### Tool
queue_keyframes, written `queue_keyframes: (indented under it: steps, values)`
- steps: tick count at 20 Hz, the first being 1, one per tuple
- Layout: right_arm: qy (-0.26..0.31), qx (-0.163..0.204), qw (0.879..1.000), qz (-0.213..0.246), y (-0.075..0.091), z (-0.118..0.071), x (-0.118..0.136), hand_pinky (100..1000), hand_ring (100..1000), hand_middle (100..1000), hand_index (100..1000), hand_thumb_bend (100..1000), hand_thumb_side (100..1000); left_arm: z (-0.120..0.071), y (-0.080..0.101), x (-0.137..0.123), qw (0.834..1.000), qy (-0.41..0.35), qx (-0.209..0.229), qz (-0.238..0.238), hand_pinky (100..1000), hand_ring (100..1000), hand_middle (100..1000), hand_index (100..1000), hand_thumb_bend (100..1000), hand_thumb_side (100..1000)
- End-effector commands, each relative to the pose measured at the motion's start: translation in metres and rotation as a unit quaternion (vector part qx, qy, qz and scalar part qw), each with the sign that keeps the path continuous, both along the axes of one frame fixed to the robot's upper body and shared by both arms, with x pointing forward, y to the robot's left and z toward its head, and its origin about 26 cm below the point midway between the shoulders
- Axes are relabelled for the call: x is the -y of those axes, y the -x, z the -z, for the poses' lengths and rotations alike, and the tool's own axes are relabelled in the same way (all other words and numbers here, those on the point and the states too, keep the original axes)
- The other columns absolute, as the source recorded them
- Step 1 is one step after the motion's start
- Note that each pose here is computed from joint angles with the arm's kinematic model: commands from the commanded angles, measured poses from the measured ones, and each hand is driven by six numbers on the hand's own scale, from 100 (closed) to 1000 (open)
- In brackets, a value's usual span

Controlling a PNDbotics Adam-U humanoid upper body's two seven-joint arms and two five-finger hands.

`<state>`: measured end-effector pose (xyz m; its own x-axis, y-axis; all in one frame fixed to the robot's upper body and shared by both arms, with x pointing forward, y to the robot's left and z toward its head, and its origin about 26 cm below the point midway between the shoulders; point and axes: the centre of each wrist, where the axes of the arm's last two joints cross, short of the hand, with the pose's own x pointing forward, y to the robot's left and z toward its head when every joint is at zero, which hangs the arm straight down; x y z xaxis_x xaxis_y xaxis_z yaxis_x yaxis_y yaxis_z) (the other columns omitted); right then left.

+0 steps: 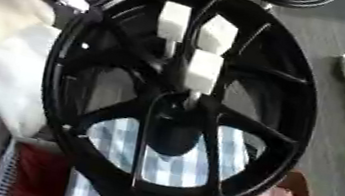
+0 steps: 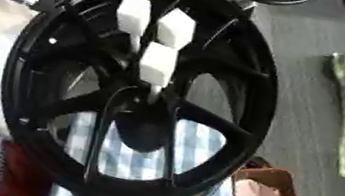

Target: Pull the pin out of the wheel hub.

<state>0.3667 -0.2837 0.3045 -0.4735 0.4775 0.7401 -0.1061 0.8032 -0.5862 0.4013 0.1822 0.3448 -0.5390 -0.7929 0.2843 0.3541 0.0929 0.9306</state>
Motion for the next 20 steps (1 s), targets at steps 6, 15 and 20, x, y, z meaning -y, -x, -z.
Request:
queue_keyframes:
  steps: [6,15,20]
  values:
    - [-0.005,0.016,1.0,0.006,-0.001,-0.012,0.0,833,729,672,713,224,549,-0.012,0.002,0.017,1.0,0.004,-0.01,0.024,820,833,785,841,513,261]
    - [-0.012,0.01,1.0,0.013,-0.006,-0.009,-0.001,833,725,667,709,222,552,-0.024,0.011,0.031,0.996,-0.004,-0.051,0.077,833,855,809,864,531,273]
    - [-0.012,0.009,1.0,0.016,-0.007,-0.007,-0.001,833,724,666,709,222,552,-0.028,0.012,0.032,0.993,-0.012,-0.062,0.096,838,861,815,869,545,279]
